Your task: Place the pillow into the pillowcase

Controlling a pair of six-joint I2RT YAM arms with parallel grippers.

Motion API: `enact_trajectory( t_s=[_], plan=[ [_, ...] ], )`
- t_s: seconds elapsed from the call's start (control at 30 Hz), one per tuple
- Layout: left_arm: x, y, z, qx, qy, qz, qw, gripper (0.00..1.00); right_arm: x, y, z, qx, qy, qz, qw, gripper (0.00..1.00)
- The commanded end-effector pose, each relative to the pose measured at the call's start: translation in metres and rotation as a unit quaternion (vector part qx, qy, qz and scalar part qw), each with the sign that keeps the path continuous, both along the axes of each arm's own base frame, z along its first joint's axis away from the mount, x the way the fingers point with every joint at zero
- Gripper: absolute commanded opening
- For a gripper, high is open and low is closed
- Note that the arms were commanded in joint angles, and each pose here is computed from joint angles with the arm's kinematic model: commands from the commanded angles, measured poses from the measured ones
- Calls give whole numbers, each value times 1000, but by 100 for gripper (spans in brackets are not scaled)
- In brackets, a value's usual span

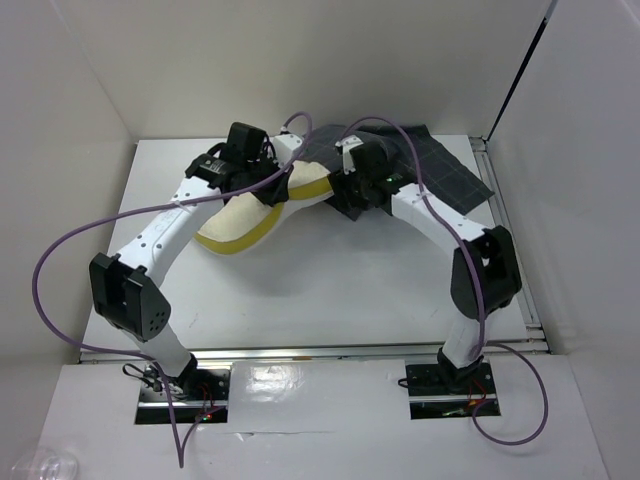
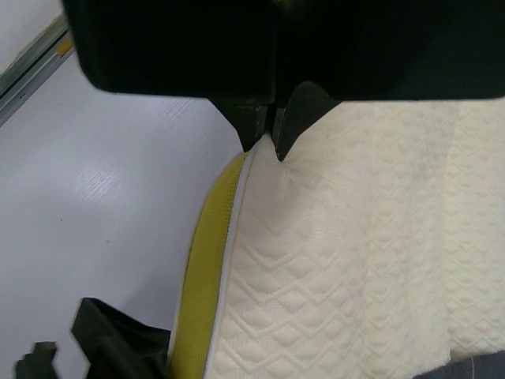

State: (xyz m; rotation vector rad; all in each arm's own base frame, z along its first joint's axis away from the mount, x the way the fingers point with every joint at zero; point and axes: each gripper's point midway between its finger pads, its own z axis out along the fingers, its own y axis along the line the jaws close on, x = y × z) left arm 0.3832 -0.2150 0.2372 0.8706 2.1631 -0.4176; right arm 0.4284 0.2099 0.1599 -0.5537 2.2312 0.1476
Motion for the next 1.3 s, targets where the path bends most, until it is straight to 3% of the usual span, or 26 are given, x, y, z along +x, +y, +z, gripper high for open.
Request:
enact_trajectory(
  t_s=[0.0, 0.03, 0.1, 0.13, 0.2, 0.23, 0.27, 0.53, 0.73, 0.9, 1.03, 1.17, 1.27],
  plan=[
    [2, -12, 50, -52, -50, -9, 997, 0, 26, 18, 16, 25, -32, -9, 999, 78],
    [3, -10, 50, -49, -51, -5, 997, 0, 29, 19, 14, 31, -28, -4, 999, 78],
    [1, -10, 55, -54, -54, -2, 997, 0, 34, 27, 17, 42, -28, 8, 999, 63],
    [1, -9, 50, -51, -48, -2, 998, 0, 33, 32, 22, 52, -29, 18, 998, 41],
    [-1, -6, 48, -47, -49, 3, 998, 0, 34, 38, 35, 62, -34, 34, 997, 19],
    [-2, -6, 41, -43, -41, 3, 998, 0, 32, 43, 40, 71, -32, 45, 996, 4],
    [-2, -4, 43, -43, -48, 7, 998, 0, 31, 47, 46, 77, -31, 54, 995, 0],
    [1, -2, 21, -32, -48, 22, 998, 0, -29, 103, 131, 168, -6, 175, 970, 0],
    [16, -8, 15, -34, -52, 39, 997, 0, -80, 131, 158, 195, 22, 260, 945, 0],
    [24, -9, 19, -38, -58, 53, 996, 0, -119, 154, 158, 211, 95, 316, 920, 0],
    [29, -10, 24, -45, -67, 60, 995, 0, -140, 146, 132, 201, 152, 321, 913, 0],
    [29, -8, 15, -44, -59, 71, 995, 0, -171, 142, 124, 216, 203, 360, 884, 0],
    [28, -8, 25, -57, -74, 74, 993, 0, -165, 131, 115, 216, 213, 343, 889, 0]
  ],
)
